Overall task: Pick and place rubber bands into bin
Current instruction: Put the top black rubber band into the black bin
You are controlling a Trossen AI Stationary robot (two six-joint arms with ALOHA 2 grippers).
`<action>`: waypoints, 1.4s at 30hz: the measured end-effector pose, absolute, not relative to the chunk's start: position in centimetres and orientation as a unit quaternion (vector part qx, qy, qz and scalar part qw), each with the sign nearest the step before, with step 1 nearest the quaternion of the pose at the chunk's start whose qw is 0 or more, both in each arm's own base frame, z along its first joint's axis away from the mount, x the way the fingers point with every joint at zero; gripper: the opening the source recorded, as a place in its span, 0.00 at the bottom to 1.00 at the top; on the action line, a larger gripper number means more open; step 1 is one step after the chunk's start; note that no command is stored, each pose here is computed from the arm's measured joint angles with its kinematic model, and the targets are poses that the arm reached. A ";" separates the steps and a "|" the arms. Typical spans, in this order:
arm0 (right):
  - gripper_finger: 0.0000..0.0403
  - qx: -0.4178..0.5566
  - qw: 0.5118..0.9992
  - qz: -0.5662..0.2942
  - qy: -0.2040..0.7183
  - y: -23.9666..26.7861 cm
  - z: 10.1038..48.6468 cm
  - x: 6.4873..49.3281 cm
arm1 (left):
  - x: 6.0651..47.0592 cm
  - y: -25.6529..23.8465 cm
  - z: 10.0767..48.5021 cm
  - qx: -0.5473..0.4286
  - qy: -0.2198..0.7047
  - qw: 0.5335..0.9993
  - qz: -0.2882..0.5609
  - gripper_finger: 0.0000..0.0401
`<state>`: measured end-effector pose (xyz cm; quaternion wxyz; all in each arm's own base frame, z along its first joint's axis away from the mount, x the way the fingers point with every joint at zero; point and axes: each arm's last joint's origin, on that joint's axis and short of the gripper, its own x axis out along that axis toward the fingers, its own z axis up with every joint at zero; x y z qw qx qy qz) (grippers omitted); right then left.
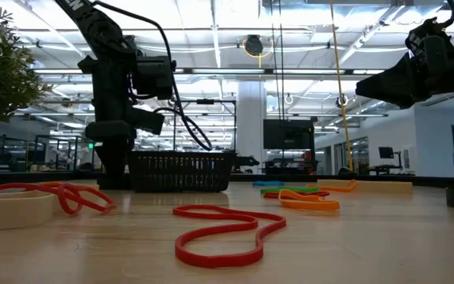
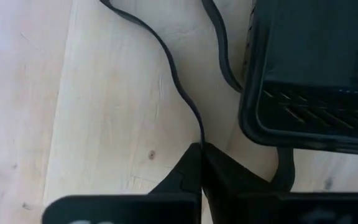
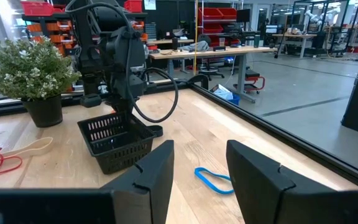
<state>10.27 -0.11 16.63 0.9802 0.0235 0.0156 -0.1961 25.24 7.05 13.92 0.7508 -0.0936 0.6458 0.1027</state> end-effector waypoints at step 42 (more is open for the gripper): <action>0.35 0.024 0.980 -0.198 0.019 -0.1 16.6 10.3 | 25.5 1.9 25.9 0.007 0.298 0.954 -0.032 0.03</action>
